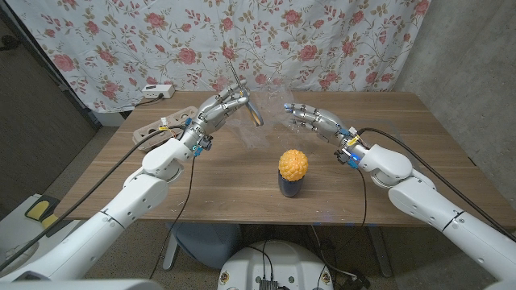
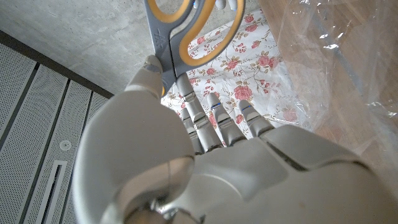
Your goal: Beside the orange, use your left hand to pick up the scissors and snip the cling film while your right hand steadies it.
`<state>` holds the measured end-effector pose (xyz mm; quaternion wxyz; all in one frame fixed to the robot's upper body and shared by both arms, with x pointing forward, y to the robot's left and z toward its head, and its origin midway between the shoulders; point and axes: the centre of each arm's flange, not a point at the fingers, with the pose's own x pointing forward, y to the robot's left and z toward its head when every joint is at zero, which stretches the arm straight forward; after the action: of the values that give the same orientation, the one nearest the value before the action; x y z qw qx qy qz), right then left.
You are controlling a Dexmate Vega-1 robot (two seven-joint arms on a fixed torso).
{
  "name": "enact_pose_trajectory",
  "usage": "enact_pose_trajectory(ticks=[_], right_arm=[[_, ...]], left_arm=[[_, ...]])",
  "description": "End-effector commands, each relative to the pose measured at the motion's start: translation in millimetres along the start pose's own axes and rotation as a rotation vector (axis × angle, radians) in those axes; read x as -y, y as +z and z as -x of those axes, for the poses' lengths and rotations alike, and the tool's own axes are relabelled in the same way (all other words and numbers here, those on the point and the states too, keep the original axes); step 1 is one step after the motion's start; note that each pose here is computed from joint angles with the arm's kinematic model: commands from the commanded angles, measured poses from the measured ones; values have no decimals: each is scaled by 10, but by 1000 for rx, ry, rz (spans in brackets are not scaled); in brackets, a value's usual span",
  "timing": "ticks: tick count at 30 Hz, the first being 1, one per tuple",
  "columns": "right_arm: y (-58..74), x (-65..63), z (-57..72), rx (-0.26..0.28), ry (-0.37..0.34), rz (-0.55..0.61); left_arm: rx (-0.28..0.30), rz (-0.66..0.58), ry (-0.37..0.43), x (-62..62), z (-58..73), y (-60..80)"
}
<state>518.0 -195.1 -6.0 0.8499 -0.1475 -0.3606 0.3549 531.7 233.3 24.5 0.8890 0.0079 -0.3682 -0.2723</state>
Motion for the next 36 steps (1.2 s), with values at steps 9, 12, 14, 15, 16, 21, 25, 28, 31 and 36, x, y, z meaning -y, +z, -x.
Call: enact_pose_trajectory(ticks=[9,12,14,15,16,21,25,28,31,36], right_arm=[[88,-76,-179,-83,52,76],[106,-90,-197,-85,53,80],[110,-94,-207,-86,51,82],[114,-95,-212,-89,50,85],[114,-95,-217,-89,47,87],[108,-104,-229,-84,26,91],[91,-115,-230,-66,-1,80],[89,-126,-235,-61,-15,86],[96,-137,-244,-65,-16,95],[93,-151,-269,-81,18,90]], left_arm=[[1,8,-17,4,-45,-23],[-2,9,-23,11,-56,-30],[-2,11,-25,13,-59,-36],[-3,11,-26,14,-60,-39],[-4,12,-27,14,-61,-42],[-7,12,-30,23,-64,-55],[-10,16,-32,30,-66,-66],[-11,16,-33,33,-70,-69],[-12,15,-35,35,-79,-71],[-15,18,-42,49,-99,-79]])
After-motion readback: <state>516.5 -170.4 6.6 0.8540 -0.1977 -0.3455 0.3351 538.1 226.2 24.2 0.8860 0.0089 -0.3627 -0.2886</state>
